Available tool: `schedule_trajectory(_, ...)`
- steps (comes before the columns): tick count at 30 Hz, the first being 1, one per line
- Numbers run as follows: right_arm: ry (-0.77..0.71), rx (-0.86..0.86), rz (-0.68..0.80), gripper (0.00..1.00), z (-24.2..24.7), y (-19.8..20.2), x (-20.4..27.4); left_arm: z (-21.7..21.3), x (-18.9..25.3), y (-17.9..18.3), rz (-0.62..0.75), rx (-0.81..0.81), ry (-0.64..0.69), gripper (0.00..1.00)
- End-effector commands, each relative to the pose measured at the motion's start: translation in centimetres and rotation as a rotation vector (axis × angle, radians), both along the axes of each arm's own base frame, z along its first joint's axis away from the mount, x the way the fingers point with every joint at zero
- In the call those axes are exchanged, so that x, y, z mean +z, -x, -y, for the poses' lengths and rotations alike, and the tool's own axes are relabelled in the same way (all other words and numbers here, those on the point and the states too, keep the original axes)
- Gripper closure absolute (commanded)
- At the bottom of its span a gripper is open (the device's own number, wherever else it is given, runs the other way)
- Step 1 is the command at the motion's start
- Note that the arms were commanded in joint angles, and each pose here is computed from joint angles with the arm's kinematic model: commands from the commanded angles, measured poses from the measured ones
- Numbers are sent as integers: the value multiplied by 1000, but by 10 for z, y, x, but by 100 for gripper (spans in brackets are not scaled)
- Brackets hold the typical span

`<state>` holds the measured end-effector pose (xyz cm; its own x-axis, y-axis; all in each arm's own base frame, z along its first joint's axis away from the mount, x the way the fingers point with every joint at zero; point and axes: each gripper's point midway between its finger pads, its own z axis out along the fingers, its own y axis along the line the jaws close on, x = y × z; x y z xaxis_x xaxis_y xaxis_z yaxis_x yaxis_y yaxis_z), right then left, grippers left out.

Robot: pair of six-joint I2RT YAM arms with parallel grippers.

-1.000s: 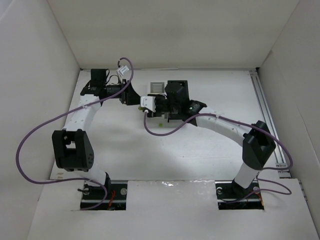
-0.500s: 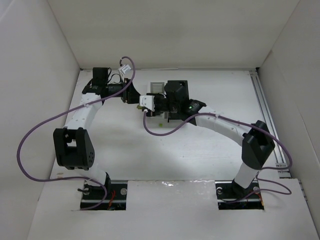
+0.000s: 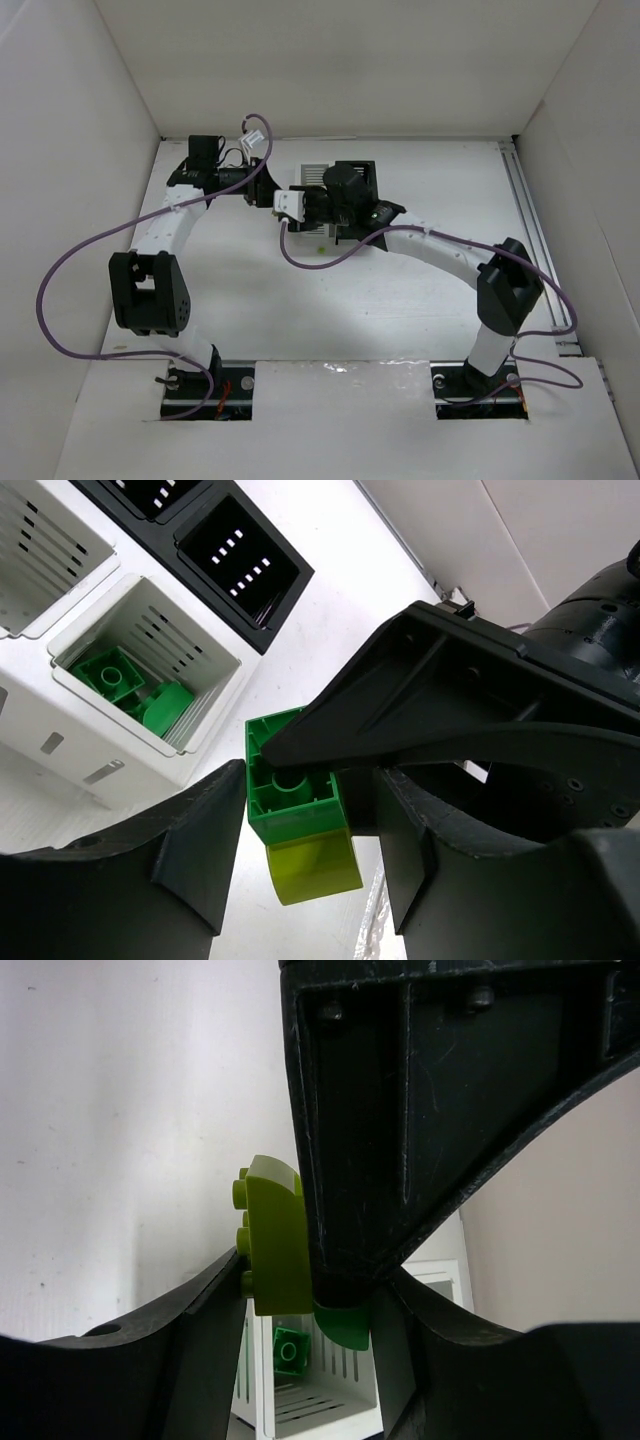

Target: Sort the legos into containers by color

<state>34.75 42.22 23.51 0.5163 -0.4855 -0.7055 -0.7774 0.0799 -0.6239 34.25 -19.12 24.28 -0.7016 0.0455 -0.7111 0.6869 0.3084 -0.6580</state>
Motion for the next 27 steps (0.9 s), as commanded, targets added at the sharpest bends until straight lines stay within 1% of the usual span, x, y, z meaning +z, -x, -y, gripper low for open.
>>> schedule_trajectory(1, -97, 2, 67, 100, -14, -2, 38, 3, 21, -5, 72, -20, 18, 51)
schedule_trajectory(4, -115, -1, 69, 100, -14, -1, 45, 3, 21, -5, 72, -20, 18, 52)
schedule_trajectory(8, -116, -1, 70, 100, -12, 0, 43, 3, 21, -5, 72, -20, 18, 59)
schedule_trajectory(13, -108, 24, 65, 100, -9, 8, 38, 3, 18, -6, 63, -10, 15, 74)
schedule_trajectory(15, -97, 27, 69, 100, -9, 8, 34, 3, 18, -6, 63, -10, 15, 84)
schedule_trajectory(16, -106, 35, 73, 100, -8, 10, 39, 3, 19, -7, 64, -8, 18, 87)
schedule_trajectory(17, -97, 35, 65, 100, -7, 11, 33, 3, 20, -8, 76, -8, 19, 89)
schedule_trajectory(18, -97, 35, 64, 77, -7, 11, 33, 3, 20, -6, 70, -6, 21, 93)
schedule_trajectory(19, -98, 32, 53, 61, -5, 13, 31, 4, 25, -7, 113, -6, 24, 95)
schedule_trajectory(20, -102, 17, 40, 49, -4, 12, 31, 4, 29, -6, 104, 3, 36, 95)
schedule_trajectory(21, -99, -5, 16, 41, 4, 9, 24, 4, 32, -6, 116, 18, 42, 96)
schedule_trajectory(22, -117, -8, -10, 29, 9, 10, 27, 0, 34, 0, 125, 38, 54, 98)
schedule_trajectory(23, -135, -24, -28, 26, 16, 5, 29, -6, 47, -8, 220, 62, 76, 98)
schedule_trajectory(24, -149, -38, -57, 25, 22, 4, 29, -8, 55, -6, 179, 94, 113, 98)
schedule_trajectory(25, -199, -65, -125, 24, 27, 5, 37, -12, 49, -5, 159, 124, 131, 99)
schedule_trajectory(26, -218, -85, -167, 24, 33, 3, 37, -18, 71, -7, 278, 143, 160, 99)
schedule_trajectory(27, -246, -99, -201, 22, 42, -1, 41, -18, 76, -5, 288, 145, 179, 99)
